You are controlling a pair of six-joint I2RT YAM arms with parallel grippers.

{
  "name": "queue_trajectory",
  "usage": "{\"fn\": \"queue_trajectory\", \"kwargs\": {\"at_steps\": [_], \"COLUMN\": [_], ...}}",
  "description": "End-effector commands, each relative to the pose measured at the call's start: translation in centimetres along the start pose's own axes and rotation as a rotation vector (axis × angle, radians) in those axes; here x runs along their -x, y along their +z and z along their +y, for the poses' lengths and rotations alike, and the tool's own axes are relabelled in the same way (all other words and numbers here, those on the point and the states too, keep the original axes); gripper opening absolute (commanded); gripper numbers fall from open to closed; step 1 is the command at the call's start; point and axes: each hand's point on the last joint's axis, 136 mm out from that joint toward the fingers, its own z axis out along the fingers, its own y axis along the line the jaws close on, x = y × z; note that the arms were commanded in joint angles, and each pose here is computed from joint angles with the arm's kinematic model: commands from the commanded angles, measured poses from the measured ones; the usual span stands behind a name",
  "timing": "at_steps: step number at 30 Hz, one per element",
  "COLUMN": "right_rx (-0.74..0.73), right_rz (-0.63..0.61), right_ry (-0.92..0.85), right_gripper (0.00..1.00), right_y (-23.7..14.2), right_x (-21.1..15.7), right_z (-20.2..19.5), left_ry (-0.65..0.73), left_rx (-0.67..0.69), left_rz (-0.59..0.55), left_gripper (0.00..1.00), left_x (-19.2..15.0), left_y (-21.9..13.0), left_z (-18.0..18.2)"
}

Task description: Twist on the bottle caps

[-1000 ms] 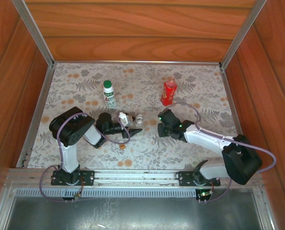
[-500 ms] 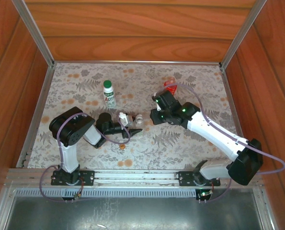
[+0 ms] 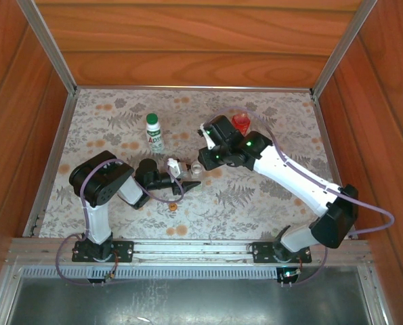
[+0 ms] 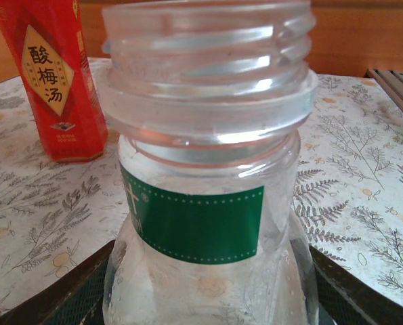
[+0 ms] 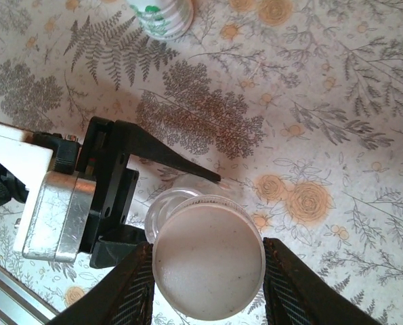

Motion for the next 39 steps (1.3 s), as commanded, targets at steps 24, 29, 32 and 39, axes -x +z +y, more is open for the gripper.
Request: {"fn": "queue_trajectory", "kwargs": {"at_steps": [24,29,32,39], "right_rx": [0.032,0.034,0.029,-0.037], "right_rz": [0.133,0.126,0.129,0.163], "right_ry": [-0.141,-0.208,-0.230,-0.249], "right_gripper": [0.41,0.42,0.42,0.43], "right_y": [3.4,3.3,3.6,4.6], "right_x": [-1.7,-2.0,-2.6,-3.7], "right_z": [2.5,3.0,2.9,1.7], "left_ry": [0.007,0.002,0.002,0.002], "left_rx": [-0.019,-0.020,-0.020,-0.023], "left_rz": [-0.021,-0.021,-0.021,-0.021], "left_gripper": [0.62,0.62,0.62,0.62], "left_x": [0.5,0.5,0.5,0.5], "left_y": [0.2,0.2,0.2,0.2], "left_z": [0.1,0.1,0.1,0.1]}}
